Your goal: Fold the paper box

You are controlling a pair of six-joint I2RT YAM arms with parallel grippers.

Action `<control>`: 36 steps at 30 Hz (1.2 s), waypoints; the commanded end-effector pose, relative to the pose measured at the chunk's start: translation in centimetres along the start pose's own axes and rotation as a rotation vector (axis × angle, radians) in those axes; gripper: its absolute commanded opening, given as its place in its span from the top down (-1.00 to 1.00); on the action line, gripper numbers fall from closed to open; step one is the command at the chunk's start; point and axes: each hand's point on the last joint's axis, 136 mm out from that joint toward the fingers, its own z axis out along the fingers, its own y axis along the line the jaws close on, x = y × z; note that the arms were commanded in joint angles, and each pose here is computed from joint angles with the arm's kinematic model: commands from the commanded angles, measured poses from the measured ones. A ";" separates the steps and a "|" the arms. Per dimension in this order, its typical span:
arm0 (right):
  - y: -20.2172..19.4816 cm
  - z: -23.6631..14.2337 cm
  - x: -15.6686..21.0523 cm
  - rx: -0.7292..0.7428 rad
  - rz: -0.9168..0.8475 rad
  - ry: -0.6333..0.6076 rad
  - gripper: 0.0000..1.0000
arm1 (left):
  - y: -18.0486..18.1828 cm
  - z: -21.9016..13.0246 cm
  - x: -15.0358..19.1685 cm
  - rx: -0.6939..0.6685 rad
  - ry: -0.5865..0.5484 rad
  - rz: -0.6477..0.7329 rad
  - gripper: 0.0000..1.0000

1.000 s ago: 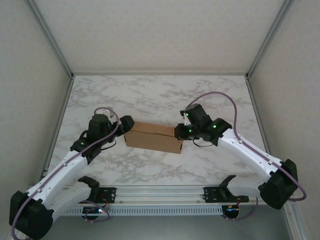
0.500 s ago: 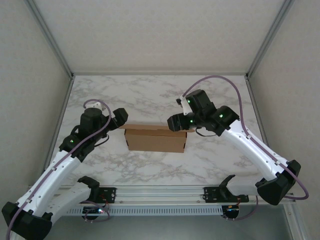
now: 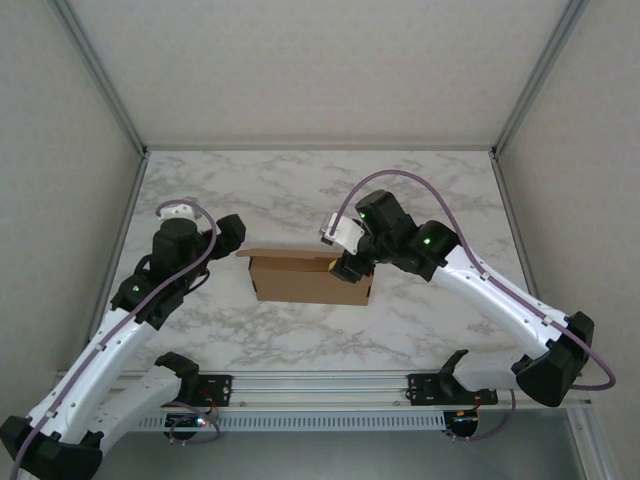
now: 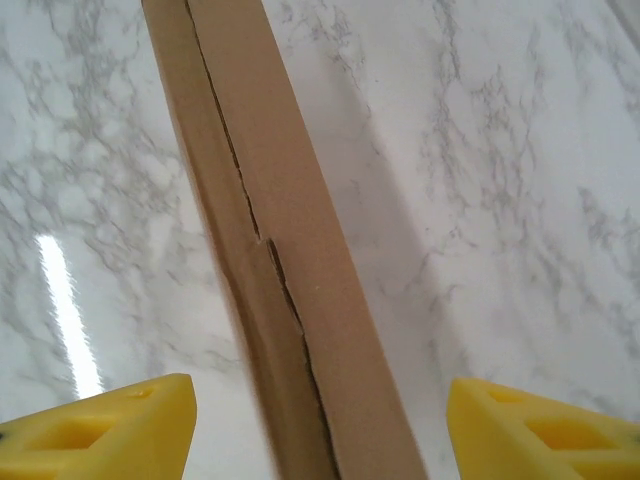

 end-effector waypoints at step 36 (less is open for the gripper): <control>-0.4 0.9 4.4 -0.022 0.070 0.014 0.09 | -5.1 -5.0 1.9 0.183 0.008 0.631 -0.38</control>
